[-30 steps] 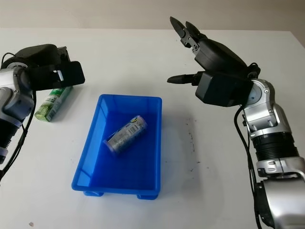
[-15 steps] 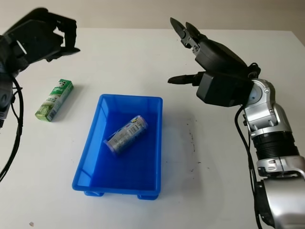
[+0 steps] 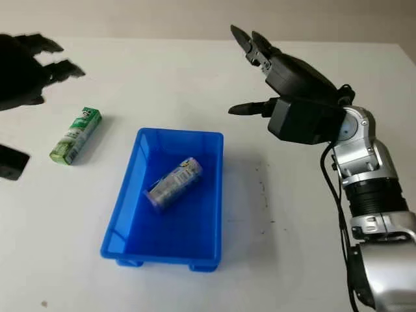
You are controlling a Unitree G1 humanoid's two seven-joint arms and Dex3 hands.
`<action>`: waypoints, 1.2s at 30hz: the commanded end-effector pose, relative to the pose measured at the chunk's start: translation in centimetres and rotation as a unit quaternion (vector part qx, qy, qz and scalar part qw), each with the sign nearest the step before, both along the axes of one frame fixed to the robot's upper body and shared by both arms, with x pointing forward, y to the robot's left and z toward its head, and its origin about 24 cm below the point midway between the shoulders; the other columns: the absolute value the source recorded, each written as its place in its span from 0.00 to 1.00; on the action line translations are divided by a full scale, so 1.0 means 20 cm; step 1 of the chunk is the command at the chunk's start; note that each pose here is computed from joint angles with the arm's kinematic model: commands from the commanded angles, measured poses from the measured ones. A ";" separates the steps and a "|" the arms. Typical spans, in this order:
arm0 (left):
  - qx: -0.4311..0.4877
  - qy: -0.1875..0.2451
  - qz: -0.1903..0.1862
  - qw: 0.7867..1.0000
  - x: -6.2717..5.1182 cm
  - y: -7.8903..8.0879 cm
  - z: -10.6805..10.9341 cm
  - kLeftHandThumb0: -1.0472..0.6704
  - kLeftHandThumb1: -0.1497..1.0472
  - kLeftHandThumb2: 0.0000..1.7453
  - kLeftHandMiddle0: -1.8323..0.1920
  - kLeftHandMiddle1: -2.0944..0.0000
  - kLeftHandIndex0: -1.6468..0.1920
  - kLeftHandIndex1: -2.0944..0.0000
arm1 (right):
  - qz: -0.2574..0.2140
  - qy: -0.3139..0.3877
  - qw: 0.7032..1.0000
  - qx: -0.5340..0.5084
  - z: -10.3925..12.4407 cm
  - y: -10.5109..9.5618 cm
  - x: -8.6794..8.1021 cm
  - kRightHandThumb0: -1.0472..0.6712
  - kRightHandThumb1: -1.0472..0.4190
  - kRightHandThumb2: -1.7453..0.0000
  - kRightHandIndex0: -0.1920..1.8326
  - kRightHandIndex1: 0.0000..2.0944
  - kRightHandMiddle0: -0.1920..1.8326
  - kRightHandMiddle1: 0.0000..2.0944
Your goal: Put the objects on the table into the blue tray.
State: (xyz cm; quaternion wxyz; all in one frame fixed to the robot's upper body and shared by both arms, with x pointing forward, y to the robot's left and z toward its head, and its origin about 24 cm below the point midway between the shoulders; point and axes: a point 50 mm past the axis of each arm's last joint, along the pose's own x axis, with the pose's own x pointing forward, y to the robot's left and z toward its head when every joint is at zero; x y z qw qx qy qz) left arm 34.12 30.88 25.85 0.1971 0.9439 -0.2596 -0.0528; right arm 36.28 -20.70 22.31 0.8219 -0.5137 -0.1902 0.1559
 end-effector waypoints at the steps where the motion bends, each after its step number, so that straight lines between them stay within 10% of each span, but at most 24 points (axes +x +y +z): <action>1: 0.056 -0.016 0.002 0.998 -0.02 0.05 0.09 0.42 0.90 0.03 0.85 0.99 0.86 0.93 | 0.001 -0.020 1.000 -0.003 0.05 -0.01 0.00 0.25 0.00 0.97 0.01 0.03 0.02 0.03; 22: 0.127 0.057 -0.116 0.984 0.08 -0.05 -0.05 0.39 0.85 0.03 0.95 0.97 0.93 0.97 | 0.000 -0.022 1.000 -0.004 0.06 -0.03 0.01 0.23 0.00 0.96 0.02 0.03 0.02 0.03; 36: 0.152 0.159 -0.100 0.970 0.08 -0.06 -0.27 0.33 0.92 0.04 0.98 0.98 0.98 0.99 | -0.005 -0.012 1.000 0.006 0.07 -0.05 -0.01 0.24 0.00 0.97 0.01 0.02 0.02 0.02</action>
